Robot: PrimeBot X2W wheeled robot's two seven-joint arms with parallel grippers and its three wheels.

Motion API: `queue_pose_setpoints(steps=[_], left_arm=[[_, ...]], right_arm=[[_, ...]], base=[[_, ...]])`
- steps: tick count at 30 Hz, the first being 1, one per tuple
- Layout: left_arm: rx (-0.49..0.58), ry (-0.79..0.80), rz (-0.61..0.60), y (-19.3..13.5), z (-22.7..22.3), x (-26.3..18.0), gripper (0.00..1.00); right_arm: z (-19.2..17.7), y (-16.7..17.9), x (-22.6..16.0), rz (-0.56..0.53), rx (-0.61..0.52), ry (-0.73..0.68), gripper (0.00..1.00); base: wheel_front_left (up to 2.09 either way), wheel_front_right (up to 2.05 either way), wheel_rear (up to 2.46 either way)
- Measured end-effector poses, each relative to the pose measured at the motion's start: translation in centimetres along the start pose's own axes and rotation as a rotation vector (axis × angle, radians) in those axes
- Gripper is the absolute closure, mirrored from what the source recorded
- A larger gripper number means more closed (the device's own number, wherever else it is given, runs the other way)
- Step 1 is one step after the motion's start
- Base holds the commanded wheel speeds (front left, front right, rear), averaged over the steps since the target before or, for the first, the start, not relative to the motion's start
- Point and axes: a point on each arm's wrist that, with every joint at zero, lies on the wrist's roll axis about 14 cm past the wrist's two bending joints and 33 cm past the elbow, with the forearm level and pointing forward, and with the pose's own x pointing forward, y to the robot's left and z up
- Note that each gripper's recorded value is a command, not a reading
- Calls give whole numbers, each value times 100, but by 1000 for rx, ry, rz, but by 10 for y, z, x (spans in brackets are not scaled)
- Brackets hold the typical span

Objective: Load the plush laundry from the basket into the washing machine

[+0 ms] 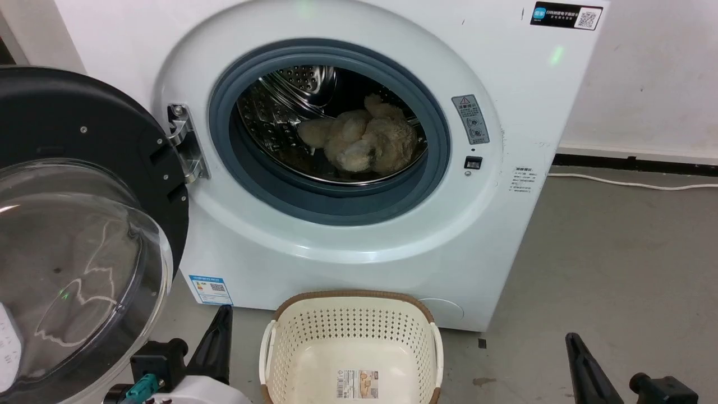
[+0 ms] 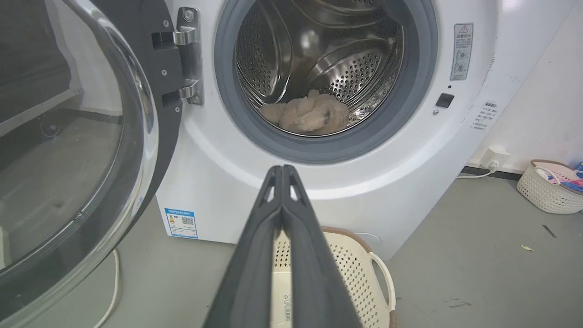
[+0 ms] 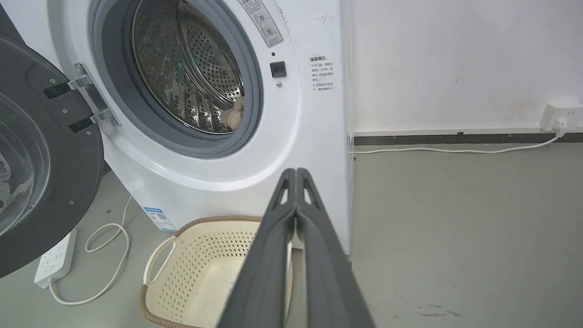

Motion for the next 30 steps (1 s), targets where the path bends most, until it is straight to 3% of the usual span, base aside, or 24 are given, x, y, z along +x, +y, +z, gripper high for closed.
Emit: queue_pose_setpoints(steps=[30], left_arm=[[52, -17, -4, -6, 7, 10, 100]], right_arm=[[5, 1, 8, 10, -55, 23, 100]], base=[[0, 0, 0]])
